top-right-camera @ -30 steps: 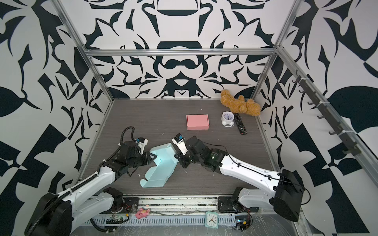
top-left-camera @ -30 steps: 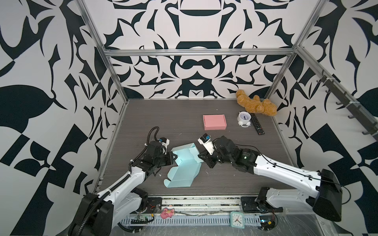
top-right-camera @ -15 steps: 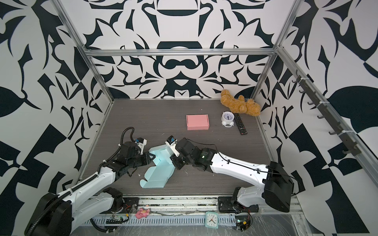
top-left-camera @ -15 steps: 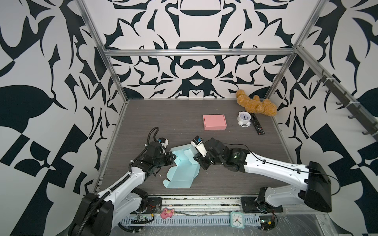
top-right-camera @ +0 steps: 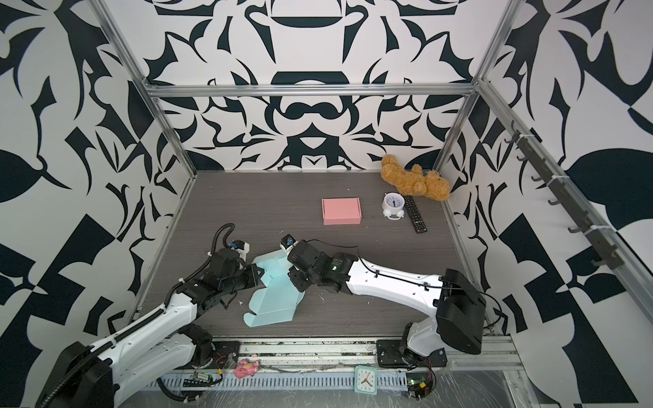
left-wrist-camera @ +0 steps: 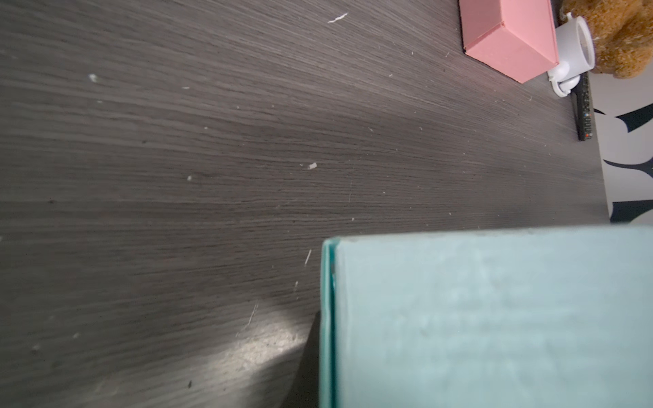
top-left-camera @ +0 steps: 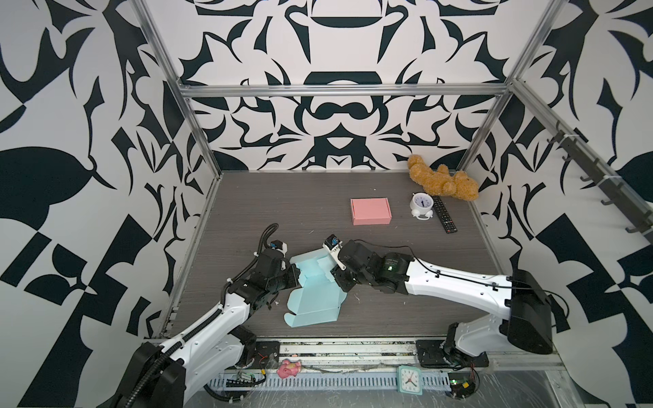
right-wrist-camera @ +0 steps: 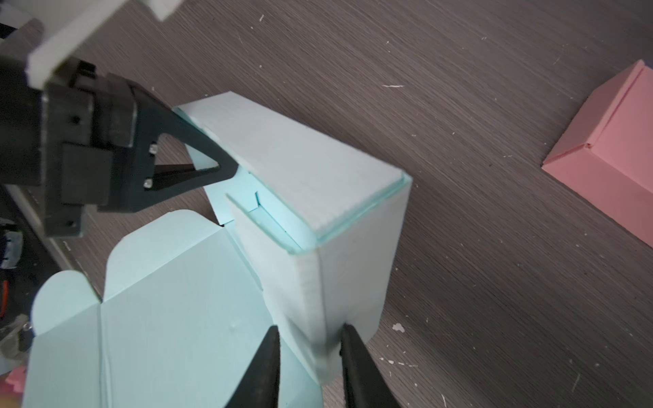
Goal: Assemble paper box
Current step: Fold the bottom flaps of a flat cardboard box at the center of the table.
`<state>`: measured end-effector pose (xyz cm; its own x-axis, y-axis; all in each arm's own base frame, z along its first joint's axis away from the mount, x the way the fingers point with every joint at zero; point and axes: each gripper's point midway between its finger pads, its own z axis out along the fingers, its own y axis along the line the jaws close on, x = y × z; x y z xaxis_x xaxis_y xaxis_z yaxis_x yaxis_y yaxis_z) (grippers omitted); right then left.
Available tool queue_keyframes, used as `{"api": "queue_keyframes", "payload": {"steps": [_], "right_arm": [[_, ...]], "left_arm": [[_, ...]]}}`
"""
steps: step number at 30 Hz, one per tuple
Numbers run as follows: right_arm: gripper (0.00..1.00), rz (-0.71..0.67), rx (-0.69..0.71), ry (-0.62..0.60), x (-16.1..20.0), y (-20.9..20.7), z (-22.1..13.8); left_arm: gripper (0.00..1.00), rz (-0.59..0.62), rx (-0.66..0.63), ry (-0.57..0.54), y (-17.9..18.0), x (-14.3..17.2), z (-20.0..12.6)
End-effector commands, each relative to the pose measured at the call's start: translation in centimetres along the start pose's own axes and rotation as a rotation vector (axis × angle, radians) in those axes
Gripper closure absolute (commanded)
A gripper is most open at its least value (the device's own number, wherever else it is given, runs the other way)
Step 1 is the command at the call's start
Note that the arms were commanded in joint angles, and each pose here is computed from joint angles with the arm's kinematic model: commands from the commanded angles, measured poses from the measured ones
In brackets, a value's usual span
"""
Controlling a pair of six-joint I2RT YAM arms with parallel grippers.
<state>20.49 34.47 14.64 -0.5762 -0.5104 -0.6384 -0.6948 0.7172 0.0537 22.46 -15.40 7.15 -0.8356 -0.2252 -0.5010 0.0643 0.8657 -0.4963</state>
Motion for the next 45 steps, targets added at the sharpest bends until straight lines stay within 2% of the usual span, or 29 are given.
{"api": "queue_keyframes", "payload": {"steps": [1, 10, 16, 30, 40, 45], "right_arm": [[0.69, 0.002, 0.068, -0.054, -2.0, -0.1, -0.8], [0.69, -0.069, 0.216, -0.061, -2.4, -0.7, -0.5], [0.69, -0.163, 0.357, -0.042, -2.8, -1.1, -0.5], [0.72, -0.218, 0.542, -0.064, -3.9, -2.4, -0.4], [0.76, -0.247, 0.602, -0.067, -4.0, -2.7, 0.0], [0.82, -0.256, 0.617, -0.063, -3.8, -2.7, 0.5]], "left_arm": [[0.97, -0.029, -0.019, -0.006, 0.3, 0.4, -0.4], [0.96, -0.016, -0.014, -0.002, -0.5, 0.4, -0.6], [0.97, 0.0, -0.001, -0.002, -1.5, 0.1, -0.6], [0.97, -0.014, -0.013, -0.033, -2.3, -0.2, -0.5], [0.97, -0.044, 0.017, -0.049, -3.4, -0.6, -0.6], [0.96, -0.055, 0.031, -0.058, -3.7, -0.7, -0.9]]}}
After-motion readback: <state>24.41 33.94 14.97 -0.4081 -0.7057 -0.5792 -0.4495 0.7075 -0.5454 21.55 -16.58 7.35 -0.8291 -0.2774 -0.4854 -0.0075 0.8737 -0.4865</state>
